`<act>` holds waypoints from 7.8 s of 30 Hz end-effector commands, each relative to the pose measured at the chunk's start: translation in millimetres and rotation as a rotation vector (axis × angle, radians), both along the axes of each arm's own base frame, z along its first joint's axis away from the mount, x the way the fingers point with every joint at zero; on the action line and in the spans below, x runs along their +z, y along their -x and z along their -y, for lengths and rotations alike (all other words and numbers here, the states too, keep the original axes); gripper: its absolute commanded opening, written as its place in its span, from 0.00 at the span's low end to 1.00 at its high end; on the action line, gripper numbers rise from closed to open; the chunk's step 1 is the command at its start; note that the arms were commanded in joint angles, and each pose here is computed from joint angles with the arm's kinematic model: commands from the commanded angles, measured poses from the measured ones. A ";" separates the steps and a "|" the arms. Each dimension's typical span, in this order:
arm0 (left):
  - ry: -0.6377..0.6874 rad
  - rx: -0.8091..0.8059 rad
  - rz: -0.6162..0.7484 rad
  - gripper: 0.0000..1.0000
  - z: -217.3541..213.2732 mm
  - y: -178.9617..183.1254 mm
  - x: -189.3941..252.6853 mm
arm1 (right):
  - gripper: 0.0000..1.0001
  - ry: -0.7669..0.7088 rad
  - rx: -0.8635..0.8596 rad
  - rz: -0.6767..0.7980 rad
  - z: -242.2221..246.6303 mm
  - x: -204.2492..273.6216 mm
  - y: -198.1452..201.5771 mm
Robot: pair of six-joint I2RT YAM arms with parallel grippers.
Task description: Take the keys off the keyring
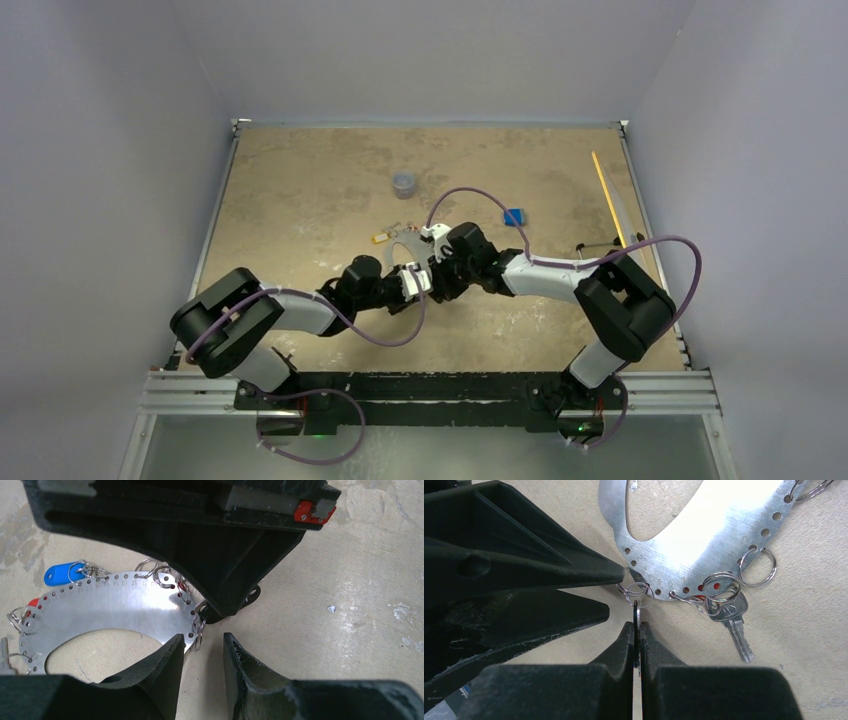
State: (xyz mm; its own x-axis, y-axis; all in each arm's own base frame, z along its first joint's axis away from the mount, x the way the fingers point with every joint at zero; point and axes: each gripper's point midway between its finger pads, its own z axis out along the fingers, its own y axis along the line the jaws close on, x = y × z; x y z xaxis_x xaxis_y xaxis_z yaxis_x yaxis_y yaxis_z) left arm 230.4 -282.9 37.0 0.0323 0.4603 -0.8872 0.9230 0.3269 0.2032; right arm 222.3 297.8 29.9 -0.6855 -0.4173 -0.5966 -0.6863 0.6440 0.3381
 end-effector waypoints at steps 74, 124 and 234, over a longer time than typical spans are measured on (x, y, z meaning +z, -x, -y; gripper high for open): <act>0.481 0.226 0.050 0.00 -2.4 -8.3 72.2 | 0.00 -0.089 -0.054 0.064 3.0 26.7 -14.9; 0.368 0.174 -0.039 0.37 25.0 -9.7 29.4 | 0.00 -0.070 0.045 0.120 -6.3 54.7 -11.0; 0.311 0.540 -0.084 0.00 -46.0 -10.0 20.0 | 0.00 -0.024 -0.392 0.080 61.3 44.8 -55.6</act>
State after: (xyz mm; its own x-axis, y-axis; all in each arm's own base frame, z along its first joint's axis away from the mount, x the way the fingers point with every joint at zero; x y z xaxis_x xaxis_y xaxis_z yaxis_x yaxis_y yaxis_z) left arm 225.9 -257.3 58.7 -0.1215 0.1424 -0.9823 0.7500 0.6614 0.0032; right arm 252.7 258.4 58.7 -0.7364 -0.2737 -0.6187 -0.5462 0.7802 0.3049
